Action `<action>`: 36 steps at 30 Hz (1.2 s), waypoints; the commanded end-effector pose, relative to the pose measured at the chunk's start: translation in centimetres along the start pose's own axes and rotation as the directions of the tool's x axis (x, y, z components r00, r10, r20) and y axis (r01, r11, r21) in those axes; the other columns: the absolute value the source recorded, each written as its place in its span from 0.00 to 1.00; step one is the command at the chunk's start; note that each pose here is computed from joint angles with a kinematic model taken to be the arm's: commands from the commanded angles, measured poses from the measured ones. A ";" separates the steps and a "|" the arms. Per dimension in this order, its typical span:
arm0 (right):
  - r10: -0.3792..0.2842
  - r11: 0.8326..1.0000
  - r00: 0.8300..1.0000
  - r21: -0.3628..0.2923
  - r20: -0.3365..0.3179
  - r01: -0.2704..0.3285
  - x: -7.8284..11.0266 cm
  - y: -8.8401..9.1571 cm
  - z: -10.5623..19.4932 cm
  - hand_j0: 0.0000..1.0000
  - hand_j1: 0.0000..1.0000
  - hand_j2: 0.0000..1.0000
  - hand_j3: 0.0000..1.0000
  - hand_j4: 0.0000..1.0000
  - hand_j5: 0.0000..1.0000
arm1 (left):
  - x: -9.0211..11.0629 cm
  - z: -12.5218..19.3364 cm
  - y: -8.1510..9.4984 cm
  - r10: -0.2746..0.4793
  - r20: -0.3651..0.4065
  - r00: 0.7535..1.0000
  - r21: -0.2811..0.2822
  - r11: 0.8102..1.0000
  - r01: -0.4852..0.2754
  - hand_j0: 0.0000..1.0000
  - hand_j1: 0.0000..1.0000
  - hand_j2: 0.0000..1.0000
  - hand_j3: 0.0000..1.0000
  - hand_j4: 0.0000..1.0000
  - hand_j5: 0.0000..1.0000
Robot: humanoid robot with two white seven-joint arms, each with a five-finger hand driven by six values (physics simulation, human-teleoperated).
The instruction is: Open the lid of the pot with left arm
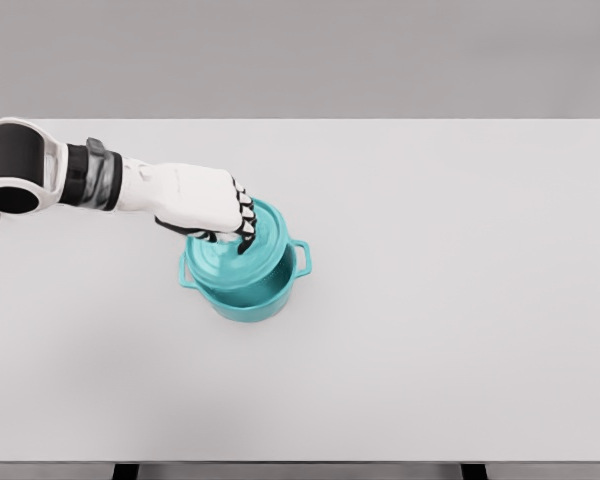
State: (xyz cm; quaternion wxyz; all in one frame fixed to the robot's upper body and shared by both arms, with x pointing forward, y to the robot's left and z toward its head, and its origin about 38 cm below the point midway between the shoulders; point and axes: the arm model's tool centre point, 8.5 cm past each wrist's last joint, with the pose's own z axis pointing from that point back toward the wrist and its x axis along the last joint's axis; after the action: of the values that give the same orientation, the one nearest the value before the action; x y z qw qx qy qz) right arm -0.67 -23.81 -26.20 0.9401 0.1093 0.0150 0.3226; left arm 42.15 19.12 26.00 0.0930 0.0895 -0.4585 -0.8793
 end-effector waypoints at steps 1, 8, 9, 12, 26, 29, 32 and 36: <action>0.001 1.000 1.000 -0.001 0.000 -0.001 0.0 0.0 0.0 1.00 1.00 1.00 1.00 1.00 1.00 | -0.7 1.8 -1.0 0.016 -0.043 0.999 -0.024 1.000 -0.017 0.48 0.48 0.48 0.48 0.48 0.48; 0.001 1.000 1.000 -0.001 0.000 -0.001 0.0 0.0 0.0 1.00 1.00 1.00 1.00 1.00 1.00 | -2.5 6.5 -3.3 -0.018 -0.182 0.983 -0.129 0.992 -0.006 0.47 0.47 0.47 0.47 0.47 0.47; -0.001 1.000 1.000 -0.001 0.000 0.001 0.0 0.0 0.0 1.00 1.00 1.00 1.00 1.00 1.00 | -3.1 7.0 -3.8 -0.021 -0.207 0.978 -0.148 0.989 -0.010 0.48 0.48 0.48 0.48 0.48 0.48; -0.001 1.000 1.000 0.001 0.000 0.001 0.0 0.0 0.0 1.00 1.00 1.00 1.00 1.00 1.00 | -5.2 8.2 -5.9 -0.015 -0.288 0.957 -0.210 0.977 -0.048 0.48 0.48 0.48 0.48 0.48 0.48; 0.001 1.000 1.000 0.001 0.000 -0.001 0.0 0.0 0.0 1.00 1.00 1.00 1.00 1.00 1.00 | -7.3 9.4 -8.8 0.024 -0.367 0.930 -0.258 0.958 -0.126 1.00 1.00 1.00 1.00 1.00 1.00; 0.001 1.000 1.000 -0.001 0.000 -0.001 0.0 0.0 0.0 1.00 1.00 1.00 1.00 1.00 1.00 | -7.8 8.7 -9.0 0.045 -0.368 0.929 -0.248 0.958 -0.144 1.00 1.00 1.00 1.00 1.00 1.00; 0.001 1.000 1.000 -0.001 0.000 -0.001 0.0 0.0 0.0 1.00 1.00 1.00 1.00 1.00 1.00 | -8.1 9.5 -9.3 0.069 -0.384 0.921 -0.235 0.957 -0.169 1.00 1.00 1.00 1.00 1.00 1.00; -0.001 1.000 1.000 -0.001 0.000 0.001 0.0 0.0 0.0 1.00 1.00 1.00 1.00 1.00 1.00 | -10.6 12.9 -12.7 0.319 -0.464 0.826 -0.085 0.913 -0.400 1.00 1.00 1.00 1.00 1.00 1.00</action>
State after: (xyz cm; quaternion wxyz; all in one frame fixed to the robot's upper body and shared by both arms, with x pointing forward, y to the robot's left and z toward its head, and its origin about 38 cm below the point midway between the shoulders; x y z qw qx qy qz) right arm -0.67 -23.80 -26.20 0.9401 0.1093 0.0150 0.3226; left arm 47.78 36.61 23.84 0.3152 0.1935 -0.3424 -0.8637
